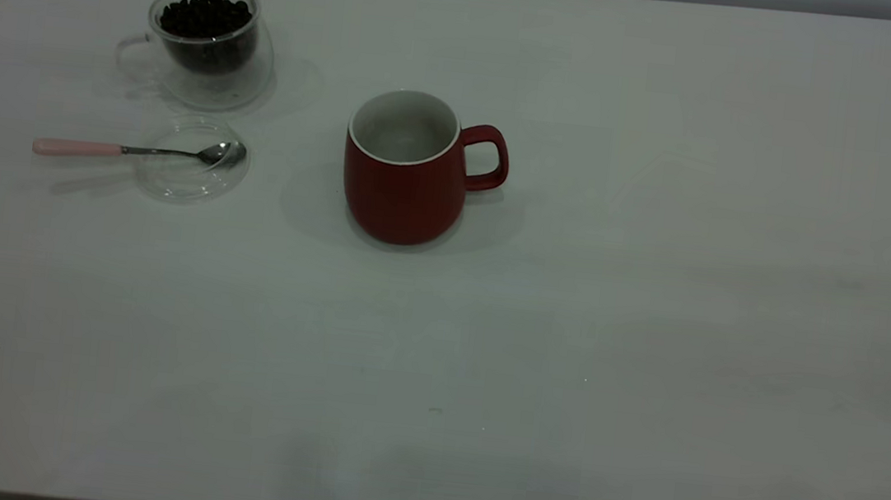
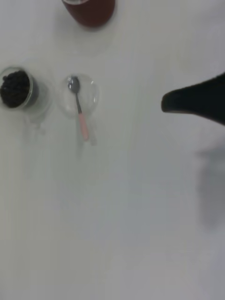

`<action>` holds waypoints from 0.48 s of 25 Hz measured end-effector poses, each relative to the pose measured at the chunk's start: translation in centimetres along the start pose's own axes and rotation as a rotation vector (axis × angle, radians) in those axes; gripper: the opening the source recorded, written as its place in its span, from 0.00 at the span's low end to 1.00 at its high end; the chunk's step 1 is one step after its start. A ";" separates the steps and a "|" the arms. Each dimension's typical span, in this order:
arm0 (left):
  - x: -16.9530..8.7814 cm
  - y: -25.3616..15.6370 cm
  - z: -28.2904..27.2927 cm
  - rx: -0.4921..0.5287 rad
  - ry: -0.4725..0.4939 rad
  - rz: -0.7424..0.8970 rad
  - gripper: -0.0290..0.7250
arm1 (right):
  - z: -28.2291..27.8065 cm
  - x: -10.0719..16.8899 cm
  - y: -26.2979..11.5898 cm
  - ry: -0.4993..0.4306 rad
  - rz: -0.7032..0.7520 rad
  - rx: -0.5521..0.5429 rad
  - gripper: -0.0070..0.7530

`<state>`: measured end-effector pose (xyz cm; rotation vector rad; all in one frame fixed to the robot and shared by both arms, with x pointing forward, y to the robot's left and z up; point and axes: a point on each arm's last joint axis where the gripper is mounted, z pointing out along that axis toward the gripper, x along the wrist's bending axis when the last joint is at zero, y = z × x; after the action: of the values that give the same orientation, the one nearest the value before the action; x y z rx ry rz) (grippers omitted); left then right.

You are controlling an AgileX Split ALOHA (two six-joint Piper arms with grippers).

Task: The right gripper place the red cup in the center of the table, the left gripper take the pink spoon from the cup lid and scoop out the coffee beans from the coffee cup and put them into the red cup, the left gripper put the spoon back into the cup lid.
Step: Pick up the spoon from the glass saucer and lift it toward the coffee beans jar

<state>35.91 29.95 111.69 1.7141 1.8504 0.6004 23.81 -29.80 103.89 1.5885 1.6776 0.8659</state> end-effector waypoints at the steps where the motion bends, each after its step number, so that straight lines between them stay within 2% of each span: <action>1: -0.2 1.2 0.8 0.012 -0.012 -0.006 0.83 | 0.0 0.0 0.0 0.000 0.000 0.000 0.79; 6: -0.9 5.6 6.5 0.120 -0.089 -0.007 0.98 | 0.0 0.0 0.0 0.000 0.000 0.000 0.79; 9: -1.2 6.9 9.7 0.173 -0.128 -0.013 0.99 | 0.0 0.0 0.0 0.000 0.000 0.000 0.79; 12: -0.2 7.2 12.6 0.234 -0.137 -0.050 0.99 | 0.0 0.0 0.0 0.000 0.000 0.000 0.79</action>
<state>49.59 29.90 106.93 1.8000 1.9199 0.2465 23.80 -29.80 103.89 1.5883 1.6773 0.8662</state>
